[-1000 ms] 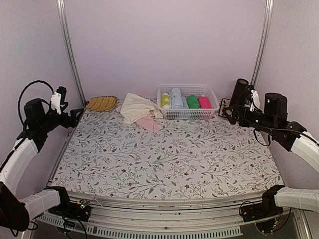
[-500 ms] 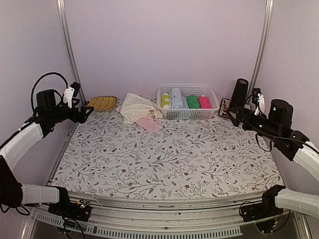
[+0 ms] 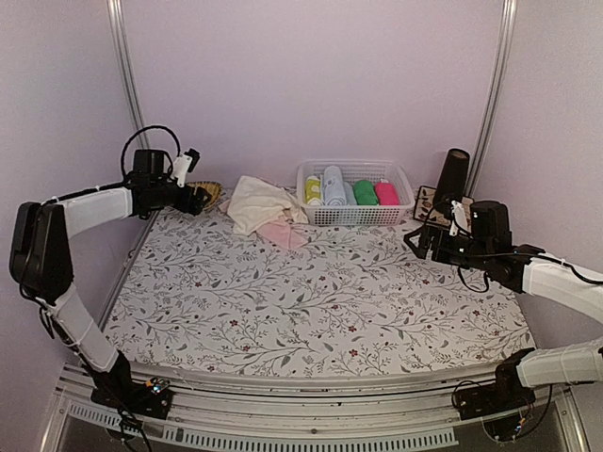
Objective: Roll the towels
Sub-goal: Pick up the towel from the towel pile, then place the towel at the center of the board, then pick up the towel from the center of the board.
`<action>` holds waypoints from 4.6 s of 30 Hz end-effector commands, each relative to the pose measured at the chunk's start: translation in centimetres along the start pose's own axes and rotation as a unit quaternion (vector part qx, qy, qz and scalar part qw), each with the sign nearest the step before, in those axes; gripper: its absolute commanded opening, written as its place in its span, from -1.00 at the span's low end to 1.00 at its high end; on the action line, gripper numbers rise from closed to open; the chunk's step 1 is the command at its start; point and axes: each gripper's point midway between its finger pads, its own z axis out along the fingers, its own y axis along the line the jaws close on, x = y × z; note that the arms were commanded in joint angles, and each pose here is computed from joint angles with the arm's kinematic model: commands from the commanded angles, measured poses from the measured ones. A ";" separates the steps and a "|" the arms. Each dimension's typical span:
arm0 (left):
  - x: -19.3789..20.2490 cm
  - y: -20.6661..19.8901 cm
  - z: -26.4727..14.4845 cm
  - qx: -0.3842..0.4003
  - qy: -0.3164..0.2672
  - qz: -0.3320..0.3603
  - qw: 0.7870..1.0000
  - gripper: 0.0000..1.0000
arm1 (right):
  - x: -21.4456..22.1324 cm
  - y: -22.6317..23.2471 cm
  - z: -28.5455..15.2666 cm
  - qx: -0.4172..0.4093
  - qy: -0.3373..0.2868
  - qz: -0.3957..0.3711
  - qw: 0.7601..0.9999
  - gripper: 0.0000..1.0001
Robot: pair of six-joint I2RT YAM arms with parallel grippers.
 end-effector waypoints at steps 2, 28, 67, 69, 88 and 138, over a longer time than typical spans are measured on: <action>2.1 -2.5 5.4 -0.015 0.057 0.012 0.998 0.82 | -0.6 0.4 0.0 -0.008 -0.020 -0.007 1.000 0.98; 10.0 -8.1 16.6 0.075 0.177 -0.066 0.979 0.23 | -0.6 -0.8 0.1 0.023 -0.029 -0.021 0.999 0.98; -10.6 -9.3 7.2 0.150 -0.039 -0.005 0.988 -1.00 | -0.8 -0.1 0.0 0.007 -0.032 -0.028 0.999 0.98; -13.5 -9.9 5.1 0.170 -0.077 0.004 0.982 -1.00 | -0.7 0.7 0.1 -0.010 -0.028 -0.036 0.999 0.98; -15.9 -16.6 -7.2 0.254 -0.142 0.083 0.953 -1.00 | 0.5 3.1 1.3 -0.021 -0.003 -0.080 0.997 0.98; -0.9 -15.4 16.3 0.203 0.134 -0.023 0.970 -1.00 | -0.7 4.7 -0.1 -0.042 -0.032 -0.107 0.993 0.98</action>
